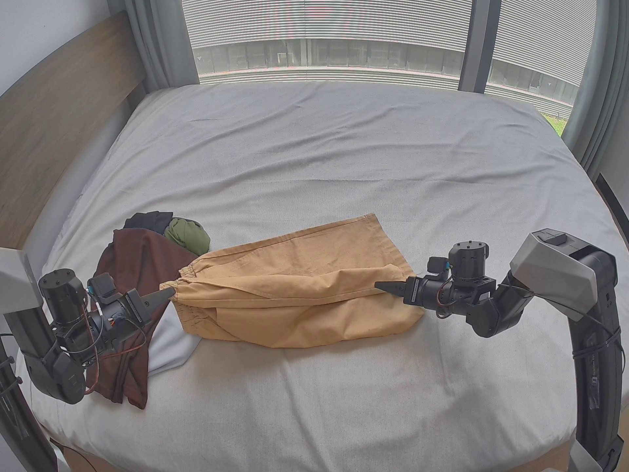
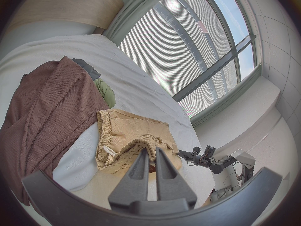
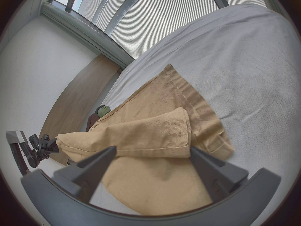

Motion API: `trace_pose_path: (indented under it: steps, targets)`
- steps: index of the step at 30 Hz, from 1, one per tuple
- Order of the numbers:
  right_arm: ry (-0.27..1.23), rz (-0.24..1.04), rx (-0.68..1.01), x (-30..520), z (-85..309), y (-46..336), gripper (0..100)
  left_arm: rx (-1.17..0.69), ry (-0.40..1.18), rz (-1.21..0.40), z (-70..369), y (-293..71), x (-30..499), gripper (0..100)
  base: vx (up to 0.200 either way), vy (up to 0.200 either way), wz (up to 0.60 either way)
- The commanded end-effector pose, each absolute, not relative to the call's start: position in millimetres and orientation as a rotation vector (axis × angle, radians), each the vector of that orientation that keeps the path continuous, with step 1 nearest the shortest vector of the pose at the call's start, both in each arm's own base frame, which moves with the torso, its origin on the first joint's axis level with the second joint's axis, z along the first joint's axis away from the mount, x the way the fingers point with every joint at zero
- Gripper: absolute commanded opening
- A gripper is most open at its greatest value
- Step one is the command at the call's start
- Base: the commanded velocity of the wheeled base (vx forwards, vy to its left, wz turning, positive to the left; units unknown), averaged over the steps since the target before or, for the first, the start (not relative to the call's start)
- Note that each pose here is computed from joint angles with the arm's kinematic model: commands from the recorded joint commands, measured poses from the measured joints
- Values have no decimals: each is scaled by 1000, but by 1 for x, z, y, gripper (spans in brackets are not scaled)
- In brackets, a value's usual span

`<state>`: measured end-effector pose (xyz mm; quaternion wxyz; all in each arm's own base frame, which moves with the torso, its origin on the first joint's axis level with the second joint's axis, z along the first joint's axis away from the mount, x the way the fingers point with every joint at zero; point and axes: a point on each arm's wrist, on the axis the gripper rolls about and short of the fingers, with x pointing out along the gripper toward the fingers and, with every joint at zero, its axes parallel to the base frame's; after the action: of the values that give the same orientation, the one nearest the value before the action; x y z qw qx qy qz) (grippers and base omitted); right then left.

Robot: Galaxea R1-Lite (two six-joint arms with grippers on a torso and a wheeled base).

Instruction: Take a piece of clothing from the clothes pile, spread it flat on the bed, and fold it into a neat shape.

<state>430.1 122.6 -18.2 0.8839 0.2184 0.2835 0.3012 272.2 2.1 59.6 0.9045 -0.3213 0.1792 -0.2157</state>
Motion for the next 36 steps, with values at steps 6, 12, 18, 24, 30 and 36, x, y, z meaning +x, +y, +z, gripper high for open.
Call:
trace_pose_path:
  steps: [6,12,18,24,30,36]
  targets:
    - [582,628,455,431,-18,123,0,-666,376,-443,58,2,272,0,0,0,0]
    - [580,621,457,431,-17,120,0,-666,375,-445,58,2,272,0,0,0,0]
    - [545,613,458,429,5,112,0,-665,371,-443,59,2,272,0,0,0,0]
    - [551,593,458,431,0,111,0,-665,373,-444,59,2,272,0,0,0,0]
    - [574,594,457,433,-14,115,0,-668,378,-442,58,2,271,0,0,0,0]
    - [570,591,495,438,-16,118,100,-668,378,-442,58,2,271,0,0,0,0]
